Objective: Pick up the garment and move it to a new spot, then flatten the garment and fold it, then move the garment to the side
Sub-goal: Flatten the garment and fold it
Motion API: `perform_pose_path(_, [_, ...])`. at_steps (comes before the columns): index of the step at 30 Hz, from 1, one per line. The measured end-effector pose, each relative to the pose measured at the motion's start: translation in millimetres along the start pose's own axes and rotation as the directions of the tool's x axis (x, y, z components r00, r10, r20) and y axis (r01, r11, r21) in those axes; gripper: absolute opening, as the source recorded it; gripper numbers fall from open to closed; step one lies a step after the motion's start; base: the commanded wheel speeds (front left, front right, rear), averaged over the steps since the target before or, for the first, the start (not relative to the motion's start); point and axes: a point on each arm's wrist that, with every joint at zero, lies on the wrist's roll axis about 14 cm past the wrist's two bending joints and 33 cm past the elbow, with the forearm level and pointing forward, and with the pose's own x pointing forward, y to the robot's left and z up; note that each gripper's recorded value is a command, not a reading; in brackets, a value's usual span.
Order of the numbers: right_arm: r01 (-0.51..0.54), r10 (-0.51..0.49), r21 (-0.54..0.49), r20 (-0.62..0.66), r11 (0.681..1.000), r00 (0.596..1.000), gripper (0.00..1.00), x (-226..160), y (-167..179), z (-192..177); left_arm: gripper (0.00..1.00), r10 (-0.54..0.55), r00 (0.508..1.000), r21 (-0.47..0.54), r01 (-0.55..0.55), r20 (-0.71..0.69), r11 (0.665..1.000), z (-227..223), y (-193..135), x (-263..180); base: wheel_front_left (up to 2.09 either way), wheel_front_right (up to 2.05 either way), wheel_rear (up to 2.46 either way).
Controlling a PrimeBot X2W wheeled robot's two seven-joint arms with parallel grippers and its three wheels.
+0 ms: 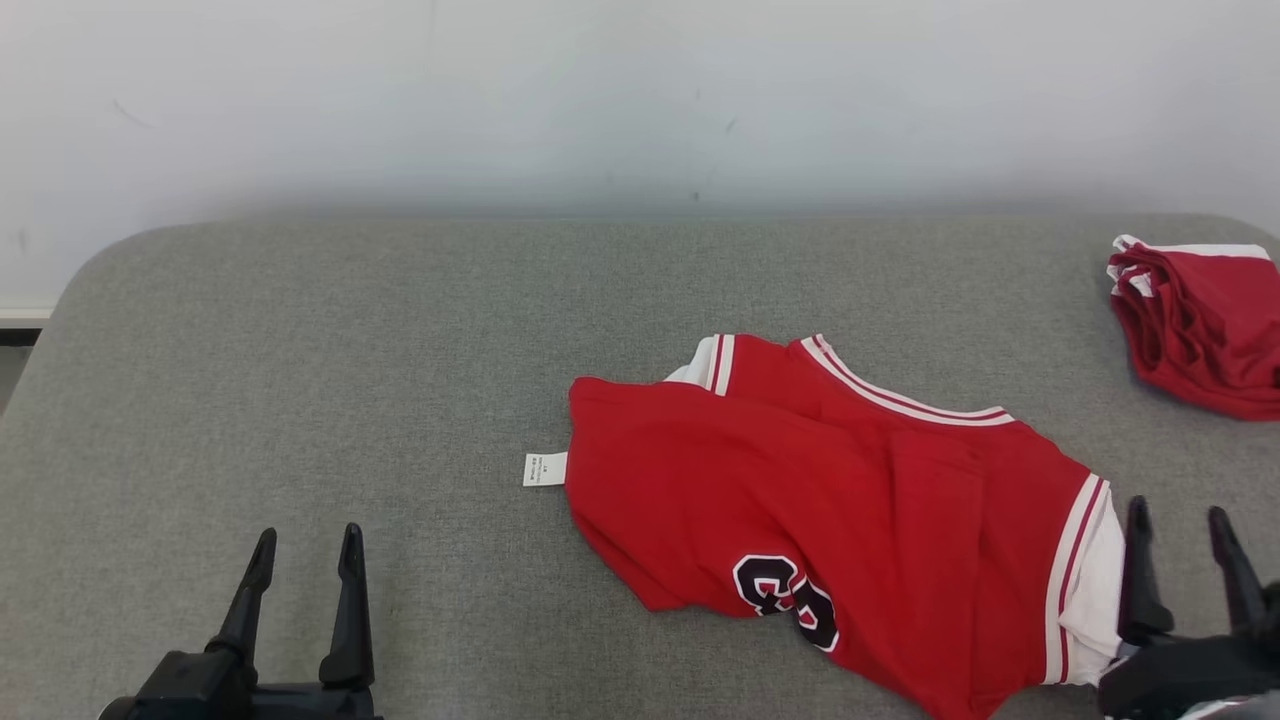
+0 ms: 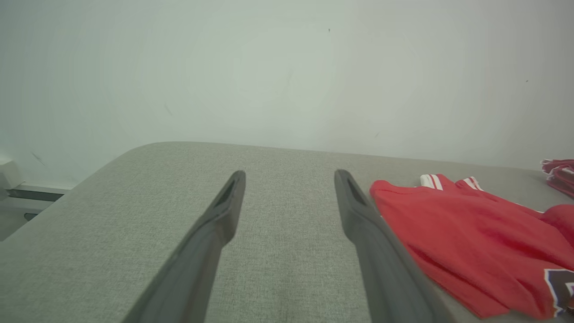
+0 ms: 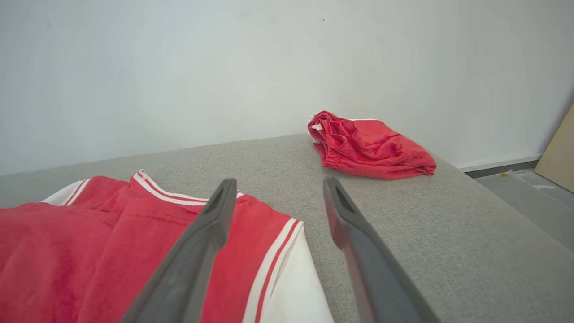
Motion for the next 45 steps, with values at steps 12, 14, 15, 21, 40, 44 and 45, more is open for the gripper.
perform_pose_path(12, [-0.211, 0.207, -0.050, -0.067, 0.976, 0.976, 1.00, 40, 66, 4, 1.00, 0.019, 1.000, 0.003, -0.019, 0.007, 1.000, 3, 6, -2, 0.00, 0.00, 0.00])
perform_pose_path(14, [-0.224, 0.219, -0.045, -0.097, 0.974, 0.971, 1.00, 46, 71, -3, 1.00, 0.029, 1.000, 0.005, -0.029, 0.002, 1.000, 2, 9, -4, 0.00, 0.00, 0.00])
perform_pose_path(15, [-0.232, 0.225, -0.048, -0.130, 0.971, 0.966, 1.00, 48, 74, -10, 1.00, 0.033, 0.999, 0.006, -0.033, 0.001, 0.999, 1, 11, -4, 0.00, 0.00, 0.00])
perform_pose_path(21, [-0.219, 0.204, -0.028, -0.273, 0.975, 0.940, 1.00, 56, 69, -50, 1.00, 0.052, 0.999, 0.006, -0.052, -0.004, 0.999, 0, 18, -5, 0.00, 0.00, 0.00])
perform_pose_path(40, [-0.262, 0.260, 0.019, -0.216, 0.965, 0.941, 0.00, 65, 93, -47, 1.00, 0.065, 0.998, 0.020, -0.065, 0.003, 0.998, 4, 25, -6, 0.00, 0.00, 0.00])
perform_pose_path(44, [-0.309, 0.310, 0.025, -0.103, 0.951, 0.945, 0.00, 75, 113, -11, 1.00, 0.064, 0.998, 0.019, -0.064, 0.010, 0.998, 7, 25, -7, 0.00, 0.00, 0.00])
perform_pose_path(45, [-0.356, 0.357, 0.025, -0.012, 0.934, 0.934, 0.00, 81, 132, 19, 1.00, 0.066, 0.998, 0.018, -0.066, 0.014, 0.998, 8, 25, -8, 0.00, 0.00, 0.00])
